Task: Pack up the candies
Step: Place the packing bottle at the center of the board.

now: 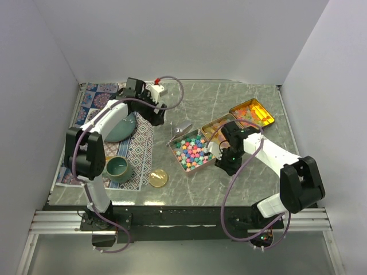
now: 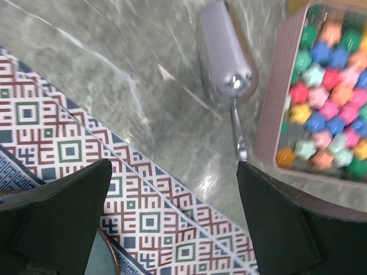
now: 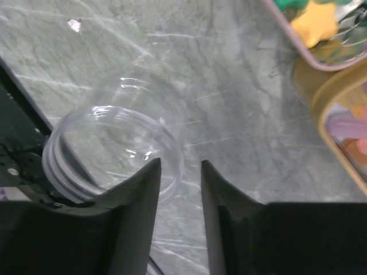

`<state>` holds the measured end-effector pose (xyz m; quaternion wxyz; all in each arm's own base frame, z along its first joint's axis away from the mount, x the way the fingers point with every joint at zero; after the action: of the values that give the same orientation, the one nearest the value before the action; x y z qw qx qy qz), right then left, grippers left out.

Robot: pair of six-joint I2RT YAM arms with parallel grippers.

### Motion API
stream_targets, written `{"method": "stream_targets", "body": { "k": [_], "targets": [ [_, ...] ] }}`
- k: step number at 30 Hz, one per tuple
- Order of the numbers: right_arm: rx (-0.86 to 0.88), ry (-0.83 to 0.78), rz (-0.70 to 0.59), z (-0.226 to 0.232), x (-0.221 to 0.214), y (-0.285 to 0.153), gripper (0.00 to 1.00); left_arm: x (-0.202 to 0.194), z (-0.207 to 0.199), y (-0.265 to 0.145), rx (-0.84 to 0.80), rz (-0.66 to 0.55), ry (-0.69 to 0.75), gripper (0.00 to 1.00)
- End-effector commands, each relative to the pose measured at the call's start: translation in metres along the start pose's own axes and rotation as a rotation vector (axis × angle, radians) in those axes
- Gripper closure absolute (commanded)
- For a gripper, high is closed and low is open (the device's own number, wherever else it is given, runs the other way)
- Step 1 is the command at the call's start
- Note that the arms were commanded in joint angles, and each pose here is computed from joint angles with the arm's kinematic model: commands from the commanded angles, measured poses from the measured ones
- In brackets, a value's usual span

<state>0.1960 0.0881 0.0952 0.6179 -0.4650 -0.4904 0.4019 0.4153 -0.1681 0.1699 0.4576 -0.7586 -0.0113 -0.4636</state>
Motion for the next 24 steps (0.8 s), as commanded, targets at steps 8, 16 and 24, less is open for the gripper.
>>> {"method": "stream_targets", "body": {
  "k": [8, 16, 24],
  "targets": [
    [-0.153, 0.099, -0.132, -0.016, 0.040, -0.067, 0.41, -0.032, -0.015, 0.021, -0.034, 0.014, 0.024, 0.03],
    [-0.194, 0.169, -0.158, -0.012, 0.039, -0.083, 0.40, 0.027, -0.034, 0.064, 0.012, -0.018, -0.101, 0.03],
    [-0.242, 0.288, -0.174, -0.033, 0.026, -0.090, 0.40, 0.020, -0.055, 0.109, 0.050, 0.069, -0.129, 0.03]
  ]
}}
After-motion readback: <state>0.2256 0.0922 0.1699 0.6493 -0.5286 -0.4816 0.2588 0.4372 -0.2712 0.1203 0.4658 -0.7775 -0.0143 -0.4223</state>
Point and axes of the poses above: each gripper's point midway between its finger pads, its own y axis out along the fingers, its own z axis along the line the jaws close on, x = y × z, the point moved 4 cm from there along -y, back along the fingers, and after that the axes turned 6 degrees about -y, right-handed, at the moved point
